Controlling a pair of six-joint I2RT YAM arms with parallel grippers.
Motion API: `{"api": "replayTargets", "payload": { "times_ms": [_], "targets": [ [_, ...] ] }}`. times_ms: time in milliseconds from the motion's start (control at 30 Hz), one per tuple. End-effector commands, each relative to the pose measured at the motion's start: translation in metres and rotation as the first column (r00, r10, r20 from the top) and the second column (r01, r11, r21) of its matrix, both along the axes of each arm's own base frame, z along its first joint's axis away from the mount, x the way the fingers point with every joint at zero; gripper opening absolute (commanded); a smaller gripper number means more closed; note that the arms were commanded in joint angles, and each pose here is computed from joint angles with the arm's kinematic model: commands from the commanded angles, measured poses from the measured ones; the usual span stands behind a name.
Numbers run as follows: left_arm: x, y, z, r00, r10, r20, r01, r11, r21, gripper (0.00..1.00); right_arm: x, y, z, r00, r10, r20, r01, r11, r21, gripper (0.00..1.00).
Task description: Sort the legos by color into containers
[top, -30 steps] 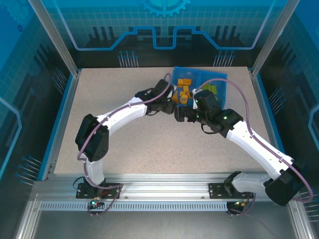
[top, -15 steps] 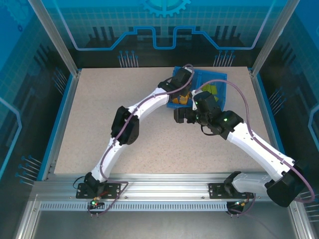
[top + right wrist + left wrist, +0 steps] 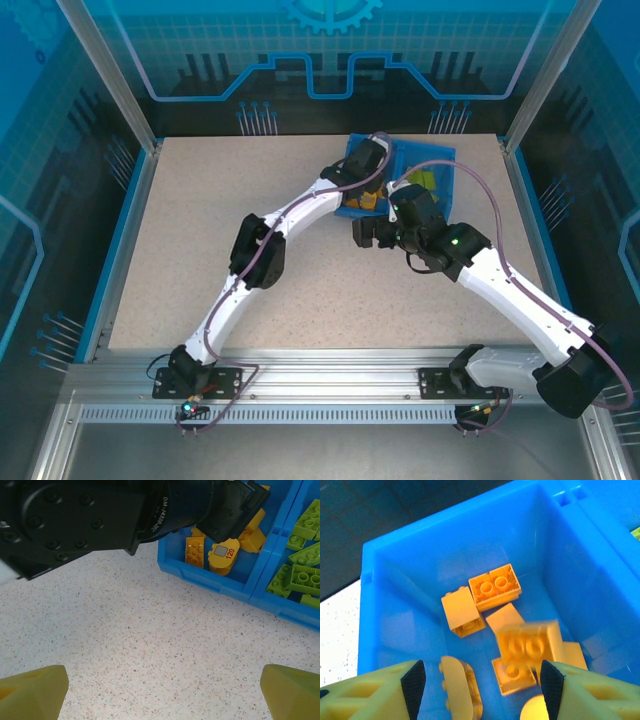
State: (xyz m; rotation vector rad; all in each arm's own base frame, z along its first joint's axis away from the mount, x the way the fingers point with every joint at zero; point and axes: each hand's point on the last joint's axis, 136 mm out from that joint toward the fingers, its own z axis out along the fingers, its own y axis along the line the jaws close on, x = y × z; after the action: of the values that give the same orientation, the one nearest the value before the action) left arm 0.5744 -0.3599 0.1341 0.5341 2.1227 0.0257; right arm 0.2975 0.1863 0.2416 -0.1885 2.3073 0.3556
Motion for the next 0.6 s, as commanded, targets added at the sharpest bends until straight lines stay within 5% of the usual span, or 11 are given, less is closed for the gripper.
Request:
{"api": "replayTargets", "payload": {
  "times_ms": [0,333,567],
  "targets": [
    [-0.014,0.006,0.079,0.997,0.019,0.076,-0.01,0.992,-0.124,0.66,-0.004,-0.002,0.006,1.0,0.0,0.02,0.001,1.0,-0.02,1.0],
    [-0.117,0.07,0.16,0.978,0.066,0.197,0.006,0.938,-0.346,0.66,0.008,-0.064,0.007,0.949,-0.232,0.212,0.261,0.958,-0.122,1.0],
    [-0.19,0.152,0.142,0.961,0.167,0.222,-0.094,0.948,-0.305,0.74,0.009,-0.141,-0.021,0.829,-0.456,0.323,0.516,0.847,-0.129,1.0]
  ]
}}
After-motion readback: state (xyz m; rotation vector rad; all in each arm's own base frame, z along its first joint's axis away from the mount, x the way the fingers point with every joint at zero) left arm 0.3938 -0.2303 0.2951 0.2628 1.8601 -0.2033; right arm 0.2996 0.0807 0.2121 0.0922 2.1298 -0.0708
